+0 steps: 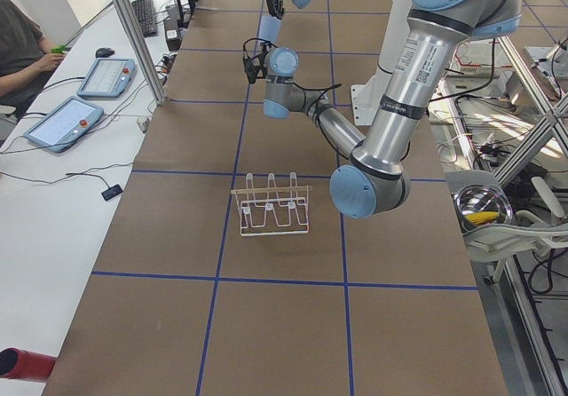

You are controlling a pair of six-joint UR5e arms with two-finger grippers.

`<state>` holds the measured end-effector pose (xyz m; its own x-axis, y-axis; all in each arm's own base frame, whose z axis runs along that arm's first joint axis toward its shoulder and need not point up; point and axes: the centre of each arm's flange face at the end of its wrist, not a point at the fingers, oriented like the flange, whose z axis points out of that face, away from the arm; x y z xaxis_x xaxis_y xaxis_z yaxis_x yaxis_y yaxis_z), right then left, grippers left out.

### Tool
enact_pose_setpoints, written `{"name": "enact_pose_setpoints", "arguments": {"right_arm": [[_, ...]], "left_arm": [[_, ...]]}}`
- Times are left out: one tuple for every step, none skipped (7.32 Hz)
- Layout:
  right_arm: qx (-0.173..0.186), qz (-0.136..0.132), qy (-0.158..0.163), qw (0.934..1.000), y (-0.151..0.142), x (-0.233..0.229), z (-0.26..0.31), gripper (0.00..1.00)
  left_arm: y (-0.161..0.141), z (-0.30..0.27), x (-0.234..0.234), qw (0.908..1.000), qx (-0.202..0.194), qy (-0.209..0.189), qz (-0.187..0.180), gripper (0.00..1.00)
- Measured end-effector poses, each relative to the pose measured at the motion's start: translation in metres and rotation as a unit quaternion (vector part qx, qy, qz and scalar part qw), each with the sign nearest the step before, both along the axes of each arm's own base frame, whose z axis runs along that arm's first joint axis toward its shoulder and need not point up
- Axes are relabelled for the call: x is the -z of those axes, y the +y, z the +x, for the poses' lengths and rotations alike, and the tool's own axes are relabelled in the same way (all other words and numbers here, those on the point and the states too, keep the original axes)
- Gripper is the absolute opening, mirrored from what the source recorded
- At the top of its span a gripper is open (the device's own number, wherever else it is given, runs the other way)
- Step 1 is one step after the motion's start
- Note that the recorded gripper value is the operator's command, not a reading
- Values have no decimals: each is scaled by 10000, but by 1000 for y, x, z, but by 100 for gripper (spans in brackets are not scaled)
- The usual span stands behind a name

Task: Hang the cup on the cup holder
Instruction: 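Bring the cup toward the left gripper while the left arm reaches in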

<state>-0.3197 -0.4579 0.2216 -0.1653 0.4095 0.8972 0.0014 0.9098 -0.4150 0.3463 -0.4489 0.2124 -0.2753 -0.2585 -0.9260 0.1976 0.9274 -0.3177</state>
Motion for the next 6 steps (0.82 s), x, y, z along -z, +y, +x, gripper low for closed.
{"name": "enact_pose_setpoints", "arguments": {"right_arm": [[32,-63,-310,9995,8,1,-8,0],[98,-120,-608,9980,17,4,-14,0],[195,-174,-961,9950,28,8,-20,0],[309,-154,-1263,9914,36,7,-27,0],[383,-152,-1530,9874,42,9,-33,0],[406,-164,-1789,9829,48,12,-38,0]], "left_arm": [[0,1,-3,9993,17,367,-120,98],[1,4,-10,9969,21,762,-176,98],[3,7,-17,9930,10,1157,-232,98],[5,7,-23,9890,-21,1450,-283,98],[9,8,-25,9857,-90,1656,-299,98],[15,9,-24,9819,-202,1851,-340,98]]}}
